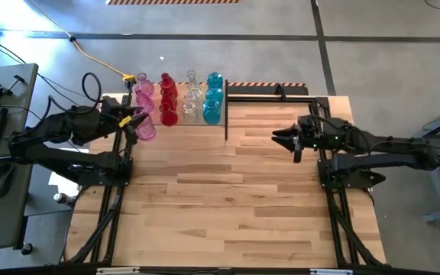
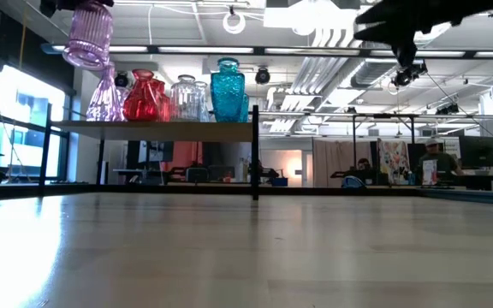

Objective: Sort vases onto shelf
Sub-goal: Put the purple vase on the shelf aligned with the other purple vases

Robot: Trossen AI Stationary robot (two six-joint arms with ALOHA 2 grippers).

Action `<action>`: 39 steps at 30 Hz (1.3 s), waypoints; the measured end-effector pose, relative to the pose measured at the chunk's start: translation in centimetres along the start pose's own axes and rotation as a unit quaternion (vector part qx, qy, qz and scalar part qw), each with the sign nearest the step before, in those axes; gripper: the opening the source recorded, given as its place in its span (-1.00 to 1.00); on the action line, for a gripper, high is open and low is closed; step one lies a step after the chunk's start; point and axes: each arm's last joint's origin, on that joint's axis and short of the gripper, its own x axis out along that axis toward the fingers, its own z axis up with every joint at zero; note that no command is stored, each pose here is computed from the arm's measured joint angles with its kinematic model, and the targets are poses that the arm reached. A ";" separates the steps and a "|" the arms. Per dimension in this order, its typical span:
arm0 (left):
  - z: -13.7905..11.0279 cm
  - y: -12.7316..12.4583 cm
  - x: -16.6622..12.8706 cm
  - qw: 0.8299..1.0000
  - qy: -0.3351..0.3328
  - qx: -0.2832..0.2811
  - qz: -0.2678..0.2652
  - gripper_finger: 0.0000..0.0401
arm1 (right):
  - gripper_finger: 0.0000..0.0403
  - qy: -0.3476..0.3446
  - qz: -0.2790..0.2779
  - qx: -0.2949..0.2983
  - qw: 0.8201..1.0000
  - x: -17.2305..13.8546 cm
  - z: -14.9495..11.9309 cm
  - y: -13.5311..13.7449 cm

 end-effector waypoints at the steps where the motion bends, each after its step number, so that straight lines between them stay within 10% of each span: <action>1: 0.0 0.1 -0.1 1.000 0.000 -0.002 0.000 -0.38 | -0.46 -0.008 0.003 0.000 1.000 0.1 -0.6 -0.3; 39: -0.3 1.0 -1.0 0.999 -0.010 -0.024 0.028 -0.38 | -0.46 -0.055 0.059 -0.071 0.994 0.4 -12.4 -5.2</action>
